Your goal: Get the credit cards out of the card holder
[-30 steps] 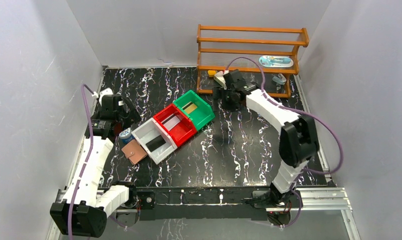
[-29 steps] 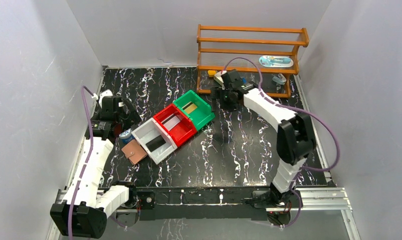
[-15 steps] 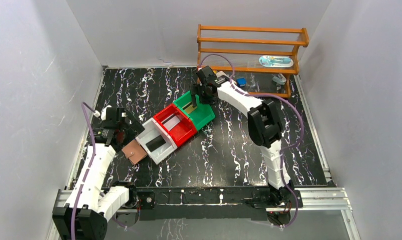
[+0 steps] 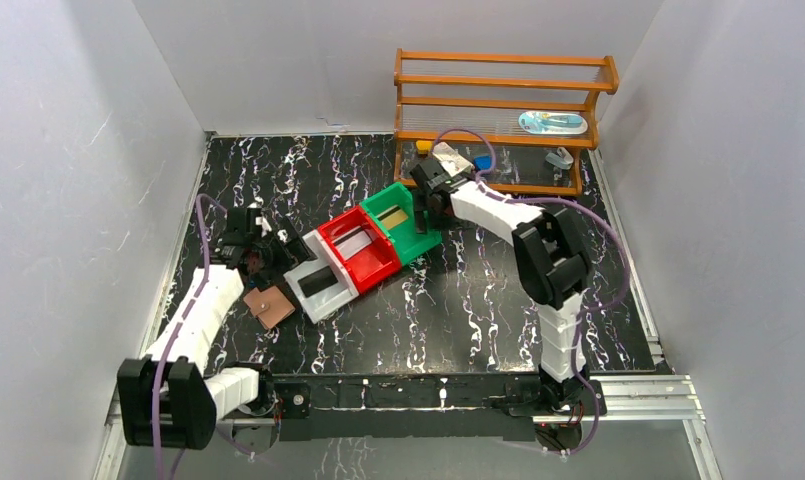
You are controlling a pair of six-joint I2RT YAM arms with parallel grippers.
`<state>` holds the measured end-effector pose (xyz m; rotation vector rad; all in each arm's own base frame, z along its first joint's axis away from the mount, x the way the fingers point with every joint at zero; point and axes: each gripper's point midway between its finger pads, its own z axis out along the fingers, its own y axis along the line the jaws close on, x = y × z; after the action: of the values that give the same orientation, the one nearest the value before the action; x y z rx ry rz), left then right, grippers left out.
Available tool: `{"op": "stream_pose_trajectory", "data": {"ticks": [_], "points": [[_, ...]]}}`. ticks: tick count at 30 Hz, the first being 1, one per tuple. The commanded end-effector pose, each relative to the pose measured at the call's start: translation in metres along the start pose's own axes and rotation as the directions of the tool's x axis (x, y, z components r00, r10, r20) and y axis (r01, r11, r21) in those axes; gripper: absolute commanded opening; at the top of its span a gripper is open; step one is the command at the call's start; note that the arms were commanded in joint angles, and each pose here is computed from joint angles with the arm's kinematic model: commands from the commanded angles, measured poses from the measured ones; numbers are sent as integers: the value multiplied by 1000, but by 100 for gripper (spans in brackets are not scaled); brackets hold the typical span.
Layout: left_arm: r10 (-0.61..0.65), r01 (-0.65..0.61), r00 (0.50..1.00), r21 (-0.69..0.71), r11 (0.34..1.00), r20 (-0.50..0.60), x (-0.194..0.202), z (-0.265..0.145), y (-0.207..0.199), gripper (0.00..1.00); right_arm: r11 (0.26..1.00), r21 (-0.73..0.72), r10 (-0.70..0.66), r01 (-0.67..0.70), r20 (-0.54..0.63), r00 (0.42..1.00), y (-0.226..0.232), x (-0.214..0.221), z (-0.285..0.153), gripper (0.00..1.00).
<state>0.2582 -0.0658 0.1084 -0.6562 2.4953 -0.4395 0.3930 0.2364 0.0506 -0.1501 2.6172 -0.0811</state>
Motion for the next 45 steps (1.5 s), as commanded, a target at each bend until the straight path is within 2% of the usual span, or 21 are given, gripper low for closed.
{"op": "stream_pose_trajectory", "data": {"ticks": [1,7,12,17,22,29,33,36,40,45], "points": [[75,-73,997,182,981,-5,-20,8,-42,98,987,68,141,-149,110,984,-47,-16,-27,98],[94,-81,995,317,945,-27,-41,29,-79,98,960,95,252,-262,103,962,-91,1,-35,98],[144,-93,985,415,905,-93,-52,55,-106,98,939,62,335,-339,77,939,-112,8,-40,98],[146,-57,979,498,865,-141,-58,70,-133,98,933,7,360,-361,49,932,-107,14,-48,98],[174,-38,964,542,840,-201,-53,89,-160,98,916,-137,378,-377,-19,926,-80,20,-54,98],[168,-53,973,558,828,-158,-78,98,-187,98,879,-160,443,-450,-80,893,-75,47,-61,96],[189,-110,975,484,868,-118,-87,91,-178,98,881,-149,447,-449,-53,893,-82,52,-65,96],[196,-174,980,336,925,-32,-96,74,-152,98,908,-95,411,-409,5,912,-96,40,-68,97],[191,-193,981,172,966,27,-88,45,-109,98,943,-116,321,-311,79,944,-96,9,-73,98],[156,-143,987,218,965,-43,-39,17,-90,98,970,-143,210,-195,96,973,-86,-22,-61,98]]}}
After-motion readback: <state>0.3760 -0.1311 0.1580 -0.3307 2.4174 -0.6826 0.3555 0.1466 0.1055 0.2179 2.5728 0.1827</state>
